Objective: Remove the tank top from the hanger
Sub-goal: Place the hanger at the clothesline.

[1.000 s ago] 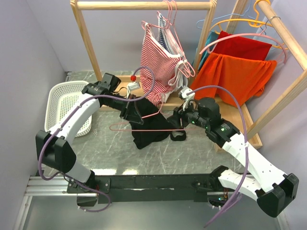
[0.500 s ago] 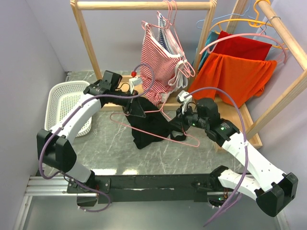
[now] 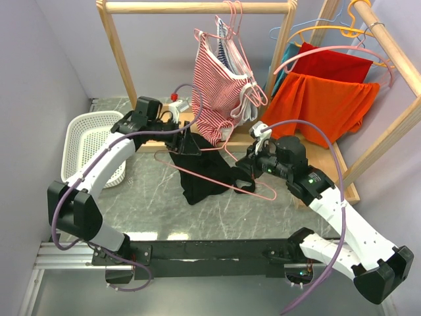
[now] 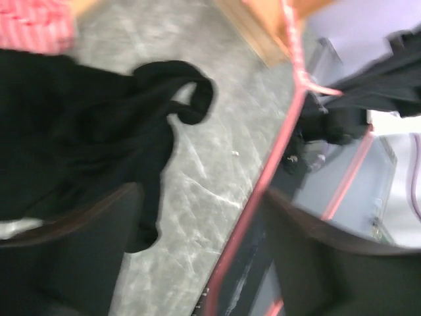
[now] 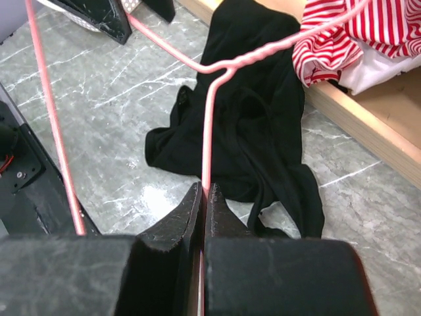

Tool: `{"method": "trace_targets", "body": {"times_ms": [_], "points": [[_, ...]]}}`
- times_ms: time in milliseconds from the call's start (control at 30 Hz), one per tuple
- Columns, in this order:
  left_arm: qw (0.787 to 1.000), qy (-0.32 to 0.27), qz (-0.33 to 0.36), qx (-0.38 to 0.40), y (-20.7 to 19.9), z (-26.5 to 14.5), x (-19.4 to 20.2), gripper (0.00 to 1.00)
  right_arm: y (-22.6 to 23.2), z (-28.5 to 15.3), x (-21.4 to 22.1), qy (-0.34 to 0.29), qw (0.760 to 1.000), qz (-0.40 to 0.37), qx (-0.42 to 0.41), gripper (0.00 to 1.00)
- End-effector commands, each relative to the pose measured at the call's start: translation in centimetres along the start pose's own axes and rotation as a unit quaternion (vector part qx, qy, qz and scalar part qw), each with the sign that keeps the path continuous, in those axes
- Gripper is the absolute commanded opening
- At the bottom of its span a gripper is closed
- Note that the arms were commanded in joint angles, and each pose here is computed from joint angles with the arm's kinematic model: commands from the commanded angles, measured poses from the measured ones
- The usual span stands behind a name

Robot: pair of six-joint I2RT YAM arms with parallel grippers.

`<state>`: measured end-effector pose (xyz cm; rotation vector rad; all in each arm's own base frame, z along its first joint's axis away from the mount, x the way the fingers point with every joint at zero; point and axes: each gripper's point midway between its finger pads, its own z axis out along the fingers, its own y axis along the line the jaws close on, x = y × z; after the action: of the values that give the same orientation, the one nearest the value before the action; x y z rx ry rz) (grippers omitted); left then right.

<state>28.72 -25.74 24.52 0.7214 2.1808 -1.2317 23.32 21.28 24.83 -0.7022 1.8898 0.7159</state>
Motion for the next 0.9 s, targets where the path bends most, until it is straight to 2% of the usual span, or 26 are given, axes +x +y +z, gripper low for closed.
{"method": "trace_targets", "body": {"times_ms": [0, 67, 133, 233, 300, 400, 533, 633, 733, 800, 867], "points": [[0.995, -0.076, 0.025, -0.064, 0.7, -2.1, -2.9, 0.89, 0.1, -0.1, -1.3, -0.023, 1.0, 0.004, 0.0, 0.0], [0.991, -0.096, 0.02, -0.087, 1.0, -2.8, -3.6, 0.99, 0.1, 0.0, -1.3, -0.023, 1.0, 0.006, -0.002, 0.0], [0.987, -0.117, 0.015, -0.112, 1.8, -3.5, -4.2, 0.99, -0.1, 0.2, -1.2, -0.023, 1.0, 0.008, 0.003, 0.0], [0.969, -0.168, -0.02, -0.182, 4.2, -5.5, -5.3, 0.99, -1.1, 0.3, -1.2, -0.024, 0.999, 0.013, 0.033, 0.0], [0.945, -0.214, -0.052, -0.243, 5.8, -7.7, -6.1, 0.99, -2.6, 0.4, -1.1, -0.022, 0.997, 0.02, 0.075, 0.0], [0.922, -0.25, -0.072, -0.287, 6.9, -9.7, -6.3, 1.0, -3.8, 0.7, -0.6, -0.02, 0.992, 0.02, 0.12, 0.0], [0.921, -0.25, -0.09, -0.284, 6.2, -10.1, -5.9, 0.99, -4.3, 1.1, -0.2, -0.019, 0.987, 0.016, 0.16, 0.0], [0.922, -0.235, -0.133, -0.276, 6.1, -9.5, -4.3, 0.99, -4.0, 1.5, -0.3, -0.033, 0.983, 0.019, 0.177, 0.0], [0.923, -0.235, -0.182, -0.243, 5.9, -8.1, -2.5, 0.99, -3.9, 1.9, -0.6, -0.051, 0.98, 0.037, 0.189, 0.0], [0.925, -0.257, -0.202, -0.196, 4.6, -7.4, -2.7, 1.0, -3.7, 2.2, -0.8, -0.06, 0.978, 0.042, 0.195, 0.0], [0.919, -0.258, -0.23, -0.189, 4.7, -6.7, -1.1, 1.0, -3.7, 2.5, -0.7, -0.062, 0.976, 0.049, 0.203, 0.0]]}}
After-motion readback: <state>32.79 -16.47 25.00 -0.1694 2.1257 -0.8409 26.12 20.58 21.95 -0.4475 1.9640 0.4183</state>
